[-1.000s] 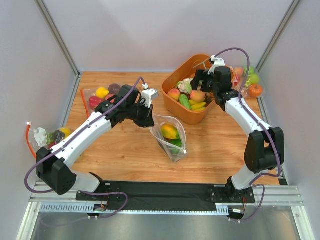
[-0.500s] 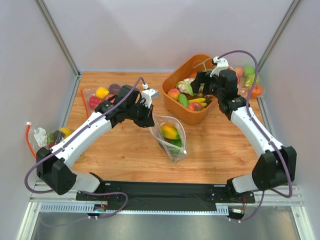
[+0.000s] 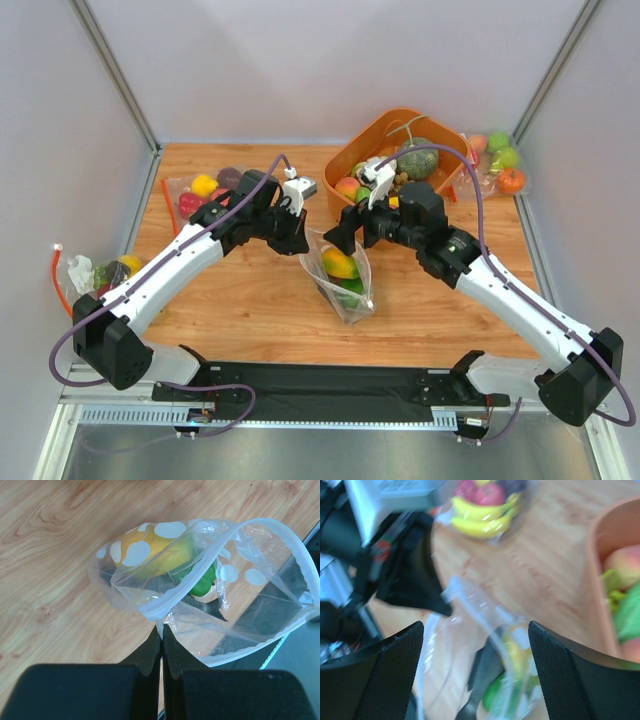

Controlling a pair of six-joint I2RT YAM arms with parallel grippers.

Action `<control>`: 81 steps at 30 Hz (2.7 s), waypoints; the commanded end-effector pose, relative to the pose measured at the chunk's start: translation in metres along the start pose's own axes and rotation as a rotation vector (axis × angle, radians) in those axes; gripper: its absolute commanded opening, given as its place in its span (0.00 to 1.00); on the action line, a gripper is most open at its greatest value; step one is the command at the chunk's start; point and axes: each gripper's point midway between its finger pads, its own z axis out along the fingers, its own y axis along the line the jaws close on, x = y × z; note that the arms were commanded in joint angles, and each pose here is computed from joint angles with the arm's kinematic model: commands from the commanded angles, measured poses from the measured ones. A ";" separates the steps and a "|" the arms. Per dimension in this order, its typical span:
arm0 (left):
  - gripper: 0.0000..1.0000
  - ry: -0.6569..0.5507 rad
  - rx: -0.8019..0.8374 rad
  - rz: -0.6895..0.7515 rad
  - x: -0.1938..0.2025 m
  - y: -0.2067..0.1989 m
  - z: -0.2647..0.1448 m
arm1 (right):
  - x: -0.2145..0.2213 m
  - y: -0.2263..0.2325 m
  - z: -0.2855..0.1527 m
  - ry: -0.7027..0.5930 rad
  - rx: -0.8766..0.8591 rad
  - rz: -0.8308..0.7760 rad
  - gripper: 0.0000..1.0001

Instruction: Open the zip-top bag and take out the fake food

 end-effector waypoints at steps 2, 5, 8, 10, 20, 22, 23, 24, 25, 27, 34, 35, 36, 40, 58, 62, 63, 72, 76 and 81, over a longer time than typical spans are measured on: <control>0.00 -0.051 0.016 0.036 -0.017 -0.008 -0.010 | 0.020 0.043 -0.015 0.073 -0.148 0.013 0.85; 0.00 -0.046 0.016 0.035 -0.016 -0.008 -0.010 | 0.038 0.054 -0.014 0.117 -0.174 0.041 0.82; 0.00 -0.043 0.015 0.036 -0.016 -0.008 -0.009 | 0.056 0.059 -0.011 0.152 -0.184 0.056 0.80; 0.00 -0.042 0.017 0.034 -0.016 -0.008 -0.009 | 0.067 0.059 -0.007 0.182 -0.183 0.066 0.78; 0.00 -0.038 0.018 0.033 -0.015 -0.007 -0.008 | 0.093 0.021 0.011 0.248 0.032 0.122 0.70; 0.00 -0.036 0.021 0.031 -0.015 -0.008 -0.007 | 0.096 0.014 0.011 0.252 0.071 0.130 0.70; 0.00 -0.039 0.019 0.033 -0.015 -0.008 -0.008 | 0.099 0.007 0.013 0.258 0.105 0.127 0.70; 0.00 -0.038 0.027 0.034 -0.015 -0.010 -0.009 | 0.100 0.004 0.014 0.262 0.121 0.122 0.70; 0.00 -0.038 0.027 0.032 -0.015 -0.009 -0.008 | 0.103 -0.002 0.016 0.268 0.144 0.104 0.70; 0.00 -0.039 0.030 0.034 -0.015 -0.010 -0.009 | 0.114 -0.007 0.020 0.304 0.161 0.088 0.70; 0.00 -0.027 0.040 0.029 -0.013 -0.010 -0.005 | 0.127 -0.006 0.034 0.357 0.145 0.008 0.70; 0.00 -0.027 0.041 0.030 -0.013 -0.011 -0.005 | 0.127 -0.009 0.036 0.357 0.159 -0.001 0.71; 0.00 -0.027 0.046 0.030 -0.013 -0.011 -0.005 | 0.126 -0.010 0.038 0.354 0.163 -0.009 0.71; 0.00 -0.019 0.055 0.025 -0.012 -0.012 -0.003 | 0.128 -0.024 0.049 0.349 0.228 -0.026 0.74; 0.00 0.004 0.083 0.019 -0.008 -0.015 0.002 | 0.127 -0.056 0.085 0.261 0.347 -0.058 0.85; 0.00 0.006 0.091 0.018 -0.008 -0.016 0.003 | 0.134 -0.062 0.095 0.253 0.352 -0.073 0.87; 0.00 0.004 0.091 0.020 -0.008 -0.016 0.003 | 0.136 -0.063 0.096 0.253 0.356 -0.084 0.88; 0.00 0.012 0.104 0.014 -0.006 -0.017 0.005 | 0.142 -0.069 0.114 0.225 0.350 -0.102 0.96; 0.00 0.016 0.108 0.014 -0.006 -0.018 0.006 | 0.154 -0.067 0.124 0.238 0.319 -0.092 1.00; 0.00 0.017 0.114 0.014 -0.006 -0.018 0.007 | 0.163 -0.070 0.133 0.234 0.287 -0.069 1.00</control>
